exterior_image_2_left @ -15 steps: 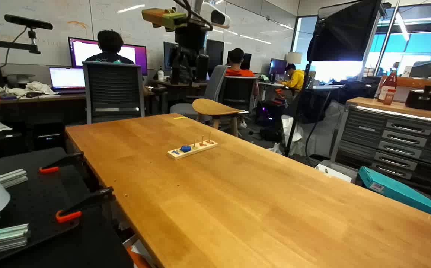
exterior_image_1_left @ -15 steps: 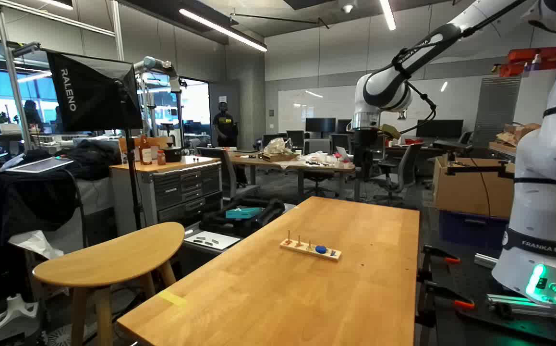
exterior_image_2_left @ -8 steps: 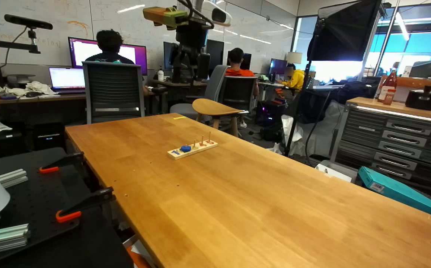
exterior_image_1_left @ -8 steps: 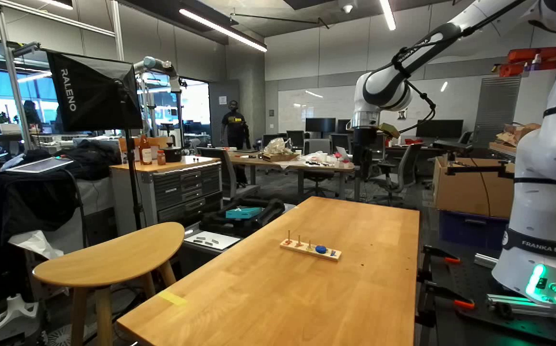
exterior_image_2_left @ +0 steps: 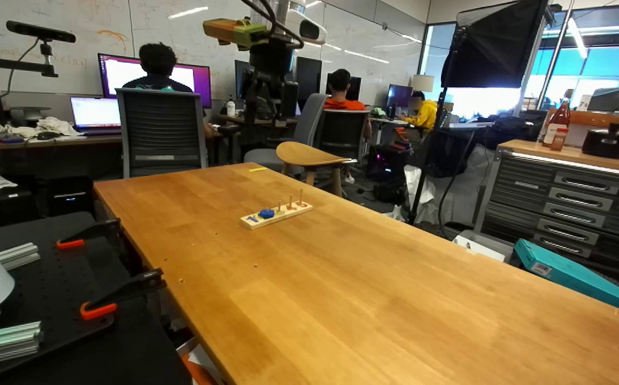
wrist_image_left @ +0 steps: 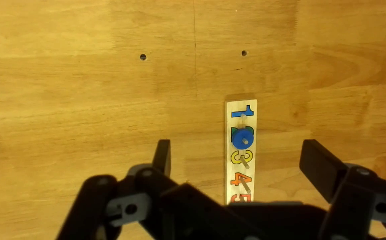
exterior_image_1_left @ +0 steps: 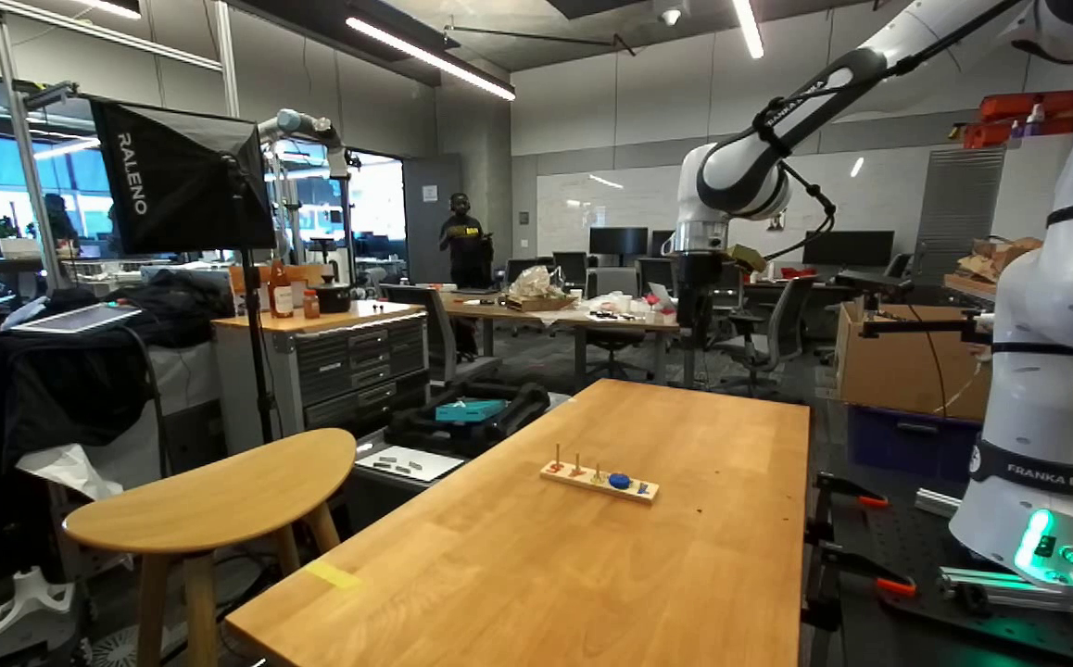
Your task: Put the blue disk on the wooden rack on the table
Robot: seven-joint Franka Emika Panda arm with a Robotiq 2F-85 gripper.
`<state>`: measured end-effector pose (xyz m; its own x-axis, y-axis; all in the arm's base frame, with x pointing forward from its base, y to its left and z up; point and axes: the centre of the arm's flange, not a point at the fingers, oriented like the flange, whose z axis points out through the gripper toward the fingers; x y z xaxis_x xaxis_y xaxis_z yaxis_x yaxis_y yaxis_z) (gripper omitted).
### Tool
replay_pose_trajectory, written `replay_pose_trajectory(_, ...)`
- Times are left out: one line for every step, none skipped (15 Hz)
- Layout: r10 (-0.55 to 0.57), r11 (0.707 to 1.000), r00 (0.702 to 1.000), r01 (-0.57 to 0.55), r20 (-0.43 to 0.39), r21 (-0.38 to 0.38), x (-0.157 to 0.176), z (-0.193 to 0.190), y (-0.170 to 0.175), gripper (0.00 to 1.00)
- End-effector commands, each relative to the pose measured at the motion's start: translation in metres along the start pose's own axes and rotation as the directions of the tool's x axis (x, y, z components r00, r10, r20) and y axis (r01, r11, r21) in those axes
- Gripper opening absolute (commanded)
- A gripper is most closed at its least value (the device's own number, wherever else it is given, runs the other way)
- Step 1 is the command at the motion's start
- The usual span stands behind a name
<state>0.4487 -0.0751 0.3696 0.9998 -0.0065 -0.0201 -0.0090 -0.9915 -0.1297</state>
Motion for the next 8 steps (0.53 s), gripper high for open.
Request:
replay_pose_trajectory(-0.064,0.995,0.997,0.062,-0.035,-0.076,0.021,0.03,-0.029,1.0)
replay_pose_trajectory(-0.083,0.993,0.996,0.078,-0.046,-0.094,0.027,0.04,-0.037,1.0)
replay_pose_trajectory(-0.102,0.989,0.993,0.095,-0.055,-0.114,0.032,0.049,-0.045,1.0)
replay_pose_trajectory(-0.114,0.987,0.992,0.106,-0.06,-0.124,0.038,0.06,-0.05,1.0)
replay_pose_trajectory(-0.127,0.982,0.99,0.117,-0.061,-0.147,0.045,0.074,-0.056,1.0)
replay_pose_trajectory(-0.138,0.979,0.989,0.126,-0.062,-0.163,0.049,0.084,-0.059,1.0)
replay_pose_trajectory(-0.144,0.976,0.988,0.132,-0.061,-0.175,0.057,0.093,-0.061,1.0)
replay_pose_trajectory(-0.152,0.973,0.987,0.139,-0.056,-0.186,0.062,0.105,-0.063,1.0)
